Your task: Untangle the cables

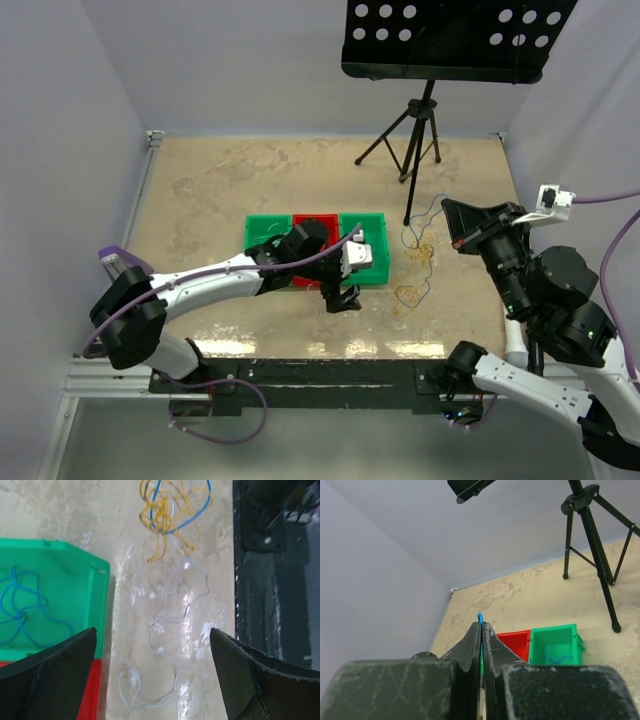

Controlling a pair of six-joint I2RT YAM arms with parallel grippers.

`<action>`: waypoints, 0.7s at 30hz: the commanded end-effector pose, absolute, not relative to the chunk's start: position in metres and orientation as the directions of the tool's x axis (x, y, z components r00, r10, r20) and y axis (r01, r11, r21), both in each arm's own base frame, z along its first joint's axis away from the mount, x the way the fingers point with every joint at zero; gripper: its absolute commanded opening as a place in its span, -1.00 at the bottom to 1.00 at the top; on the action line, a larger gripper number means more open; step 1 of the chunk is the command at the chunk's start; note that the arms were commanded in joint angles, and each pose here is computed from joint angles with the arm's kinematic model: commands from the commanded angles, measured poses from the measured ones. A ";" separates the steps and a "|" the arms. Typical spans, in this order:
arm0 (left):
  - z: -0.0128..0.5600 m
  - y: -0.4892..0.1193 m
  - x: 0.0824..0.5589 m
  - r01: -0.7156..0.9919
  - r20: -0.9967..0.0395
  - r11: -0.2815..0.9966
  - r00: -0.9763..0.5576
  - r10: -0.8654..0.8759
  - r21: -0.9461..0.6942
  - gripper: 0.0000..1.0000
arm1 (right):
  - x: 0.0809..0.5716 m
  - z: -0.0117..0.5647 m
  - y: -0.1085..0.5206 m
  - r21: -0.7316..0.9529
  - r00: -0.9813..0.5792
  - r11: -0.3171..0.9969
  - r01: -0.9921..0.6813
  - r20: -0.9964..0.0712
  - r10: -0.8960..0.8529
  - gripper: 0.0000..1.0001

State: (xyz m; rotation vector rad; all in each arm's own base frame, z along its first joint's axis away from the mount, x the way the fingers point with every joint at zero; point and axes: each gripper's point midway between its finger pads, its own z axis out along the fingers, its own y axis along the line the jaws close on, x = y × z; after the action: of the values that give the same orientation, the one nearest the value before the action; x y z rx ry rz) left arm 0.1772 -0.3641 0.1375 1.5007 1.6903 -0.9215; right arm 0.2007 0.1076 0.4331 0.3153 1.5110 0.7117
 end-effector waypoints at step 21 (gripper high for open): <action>0.163 -0.436 0.167 0.972 -0.911 0.018 -0.227 0.346 -0.235 0.59 | 0.188 0.455 0.096 0.614 -0.045 0.735 -0.288 -0.775 0.630 -1.00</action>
State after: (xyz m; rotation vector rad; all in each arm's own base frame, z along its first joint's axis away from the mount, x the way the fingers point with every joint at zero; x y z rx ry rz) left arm 0.1489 -0.4193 0.1454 1.4174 1.6972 -1.2653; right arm 0.1943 0.0993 0.4372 0.3118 1.4862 0.7176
